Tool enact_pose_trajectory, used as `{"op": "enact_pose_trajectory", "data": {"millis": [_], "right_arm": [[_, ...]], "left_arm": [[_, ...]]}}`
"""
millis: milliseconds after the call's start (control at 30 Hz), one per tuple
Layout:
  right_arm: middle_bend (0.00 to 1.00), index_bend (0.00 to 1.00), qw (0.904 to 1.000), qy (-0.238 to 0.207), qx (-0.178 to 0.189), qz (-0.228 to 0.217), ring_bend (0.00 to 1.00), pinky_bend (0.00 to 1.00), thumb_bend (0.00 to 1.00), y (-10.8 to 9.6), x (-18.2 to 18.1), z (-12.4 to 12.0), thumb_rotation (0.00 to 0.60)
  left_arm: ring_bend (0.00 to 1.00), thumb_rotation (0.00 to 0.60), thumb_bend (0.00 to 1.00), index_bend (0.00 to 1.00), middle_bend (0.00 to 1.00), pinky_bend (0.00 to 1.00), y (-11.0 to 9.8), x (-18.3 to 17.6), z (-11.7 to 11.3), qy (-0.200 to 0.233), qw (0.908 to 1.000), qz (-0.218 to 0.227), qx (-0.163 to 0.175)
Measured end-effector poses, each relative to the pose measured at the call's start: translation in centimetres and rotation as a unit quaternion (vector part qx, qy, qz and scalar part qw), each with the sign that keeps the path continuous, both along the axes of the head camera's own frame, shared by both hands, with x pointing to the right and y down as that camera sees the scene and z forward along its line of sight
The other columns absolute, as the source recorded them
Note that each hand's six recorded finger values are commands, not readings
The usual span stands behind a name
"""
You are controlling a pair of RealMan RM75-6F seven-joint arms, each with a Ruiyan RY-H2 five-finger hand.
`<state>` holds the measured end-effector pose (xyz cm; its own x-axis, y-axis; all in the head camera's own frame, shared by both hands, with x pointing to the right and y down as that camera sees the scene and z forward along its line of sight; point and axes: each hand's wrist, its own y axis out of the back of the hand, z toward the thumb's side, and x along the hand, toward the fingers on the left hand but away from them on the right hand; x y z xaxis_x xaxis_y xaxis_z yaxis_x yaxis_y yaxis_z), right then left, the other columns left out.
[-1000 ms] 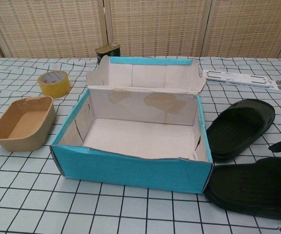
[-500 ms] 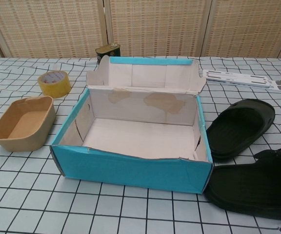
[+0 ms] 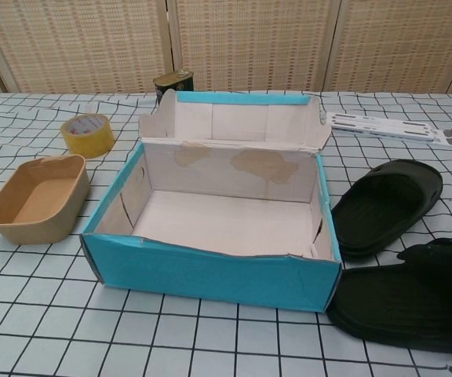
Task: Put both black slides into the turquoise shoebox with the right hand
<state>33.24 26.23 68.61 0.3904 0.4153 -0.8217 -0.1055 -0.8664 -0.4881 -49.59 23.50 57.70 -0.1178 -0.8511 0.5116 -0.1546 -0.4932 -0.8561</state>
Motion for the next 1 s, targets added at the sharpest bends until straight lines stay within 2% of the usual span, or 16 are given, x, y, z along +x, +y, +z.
{"op": "enact_pose_trajectory", "data": {"millis": [100,267,567,833,1000], "right_arm": [[0.37,0.38,0.9995,0.000,0.033,0.004,0.19,0.25,0.03,-0.3,0.0,0.0,0.600],[0.44,0.49,0.9976,0.004,0.068,0.010,0.28,0.33,0.03,-0.6,0.3,0.2,0.600],[0.45,0.50,0.9940,0.002,0.109,0.014,0.29,0.34,0.03,-0.9,0.6,-1.4,0.600],[0.45,0.51,0.9861,0.020,0.164,0.016,0.30,0.34,0.04,-1.6,1.1,-5.2,0.600],[0.46,0.52,0.9806,0.014,0.193,0.033,0.30,0.35,0.04,-2.6,0.4,-8.1,0.600]], "left_arm": [[0.08,0.600,0.36,0.13,0.04,0.30,0.0,0.0,0.0,0.000,1.0000,0.000,-0.001],[0.08,0.600,0.36,0.13,0.04,0.30,0.0,0.0,0.0,0.000,1.0000,0.000,-0.002],[0.08,0.600,0.36,0.13,0.04,0.30,0.1,-0.1,0.1,-0.001,1.0000,-0.002,-0.006],[0.08,0.600,0.36,0.13,0.04,0.30,0.1,0.0,0.1,-0.002,1.0000,-0.002,-0.007],[0.08,0.600,0.36,0.13,0.04,0.30,0.0,0.0,0.2,-0.002,1.0000,-0.002,-0.009]]}}
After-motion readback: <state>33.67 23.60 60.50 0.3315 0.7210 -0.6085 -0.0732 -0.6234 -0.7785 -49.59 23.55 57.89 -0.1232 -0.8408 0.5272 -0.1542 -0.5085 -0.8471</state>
